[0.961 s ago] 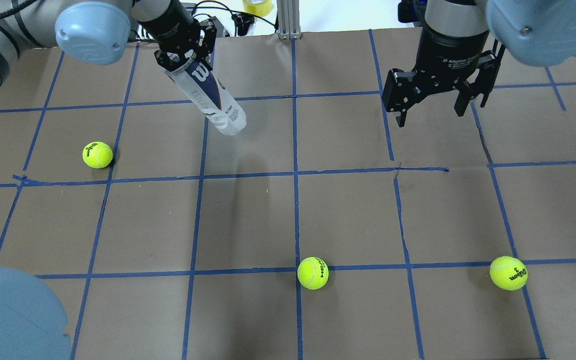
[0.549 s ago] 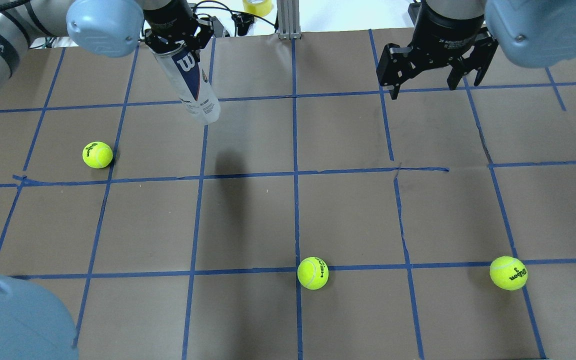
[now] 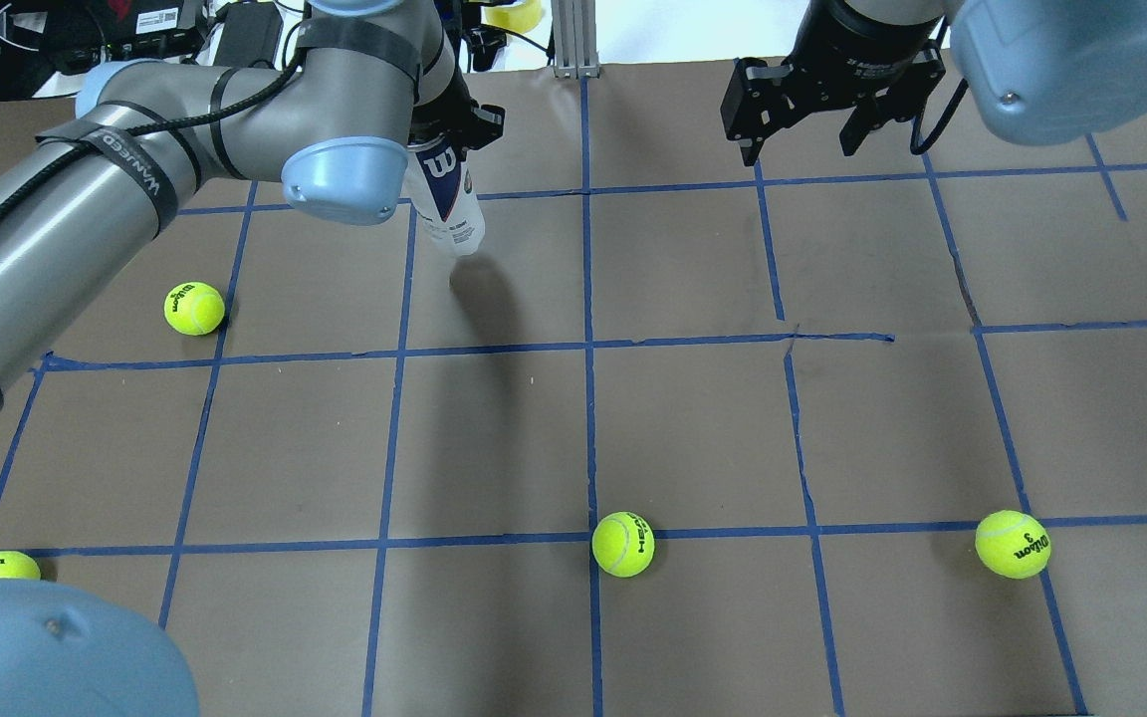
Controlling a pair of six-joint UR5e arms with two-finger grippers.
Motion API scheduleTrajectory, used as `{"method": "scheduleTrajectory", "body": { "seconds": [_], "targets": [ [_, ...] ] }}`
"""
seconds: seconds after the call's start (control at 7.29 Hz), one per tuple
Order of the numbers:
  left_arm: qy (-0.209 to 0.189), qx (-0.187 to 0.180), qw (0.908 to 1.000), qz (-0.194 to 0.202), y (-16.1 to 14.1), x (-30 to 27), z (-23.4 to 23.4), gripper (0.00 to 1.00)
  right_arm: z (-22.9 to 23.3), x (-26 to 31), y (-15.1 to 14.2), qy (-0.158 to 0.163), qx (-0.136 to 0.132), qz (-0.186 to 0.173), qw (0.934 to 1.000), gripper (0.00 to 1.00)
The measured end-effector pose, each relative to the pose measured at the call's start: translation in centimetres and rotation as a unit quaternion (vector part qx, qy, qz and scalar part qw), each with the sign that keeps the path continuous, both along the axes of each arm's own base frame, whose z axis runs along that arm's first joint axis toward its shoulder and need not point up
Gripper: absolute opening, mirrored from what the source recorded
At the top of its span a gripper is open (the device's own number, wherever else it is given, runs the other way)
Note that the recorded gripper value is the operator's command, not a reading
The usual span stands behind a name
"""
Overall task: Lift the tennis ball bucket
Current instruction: 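Stand the can upright on the table with the left gripper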
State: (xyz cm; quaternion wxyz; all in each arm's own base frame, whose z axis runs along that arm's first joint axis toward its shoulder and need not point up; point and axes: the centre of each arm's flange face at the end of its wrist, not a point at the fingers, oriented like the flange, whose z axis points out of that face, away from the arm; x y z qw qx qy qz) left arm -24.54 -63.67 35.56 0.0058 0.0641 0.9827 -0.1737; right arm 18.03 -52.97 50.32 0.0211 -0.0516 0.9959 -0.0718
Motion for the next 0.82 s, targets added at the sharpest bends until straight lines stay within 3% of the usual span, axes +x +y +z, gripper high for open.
{"method": "scheduleTrajectory", "body": {
  "seconds": [0.27, 0.41, 0.55, 0.69, 0.82],
  "targets": [
    [0.004, 0.004, 1.0000, -0.007, 0.5, -0.8, -1.0, 0.00, 0.1, -0.5, 0.4, 0.017, 0.012, -0.004, 0.9998, 0.98],
    [0.005, 0.008, 0.9999, -0.010, 0.7, -1.2, -1.4, 0.07, 0.6, -0.9, 0.7, 0.026, 0.009, -0.008, 0.9996, 0.84],
    [0.004, 0.012, 0.9998, -0.013, 0.8, -1.6, -1.7, 0.88, 1.5, -1.0, 1.1, 0.031, 0.004, -0.012, 0.9994, 0.70],
    [0.003, 0.017, 0.9997, -0.015, 1.0, -1.9, -1.9, 1.00, 2.0, -1.1, 1.4, 0.035, 0.000, -0.013, 0.9993, 0.45],
    [0.002, 0.024, 0.9996, -0.016, 1.1, -2.1, -2.2, 1.00, 2.2, -1.2, 1.6, 0.036, -0.002, -0.013, 0.9993, 0.33]
  ]
}}
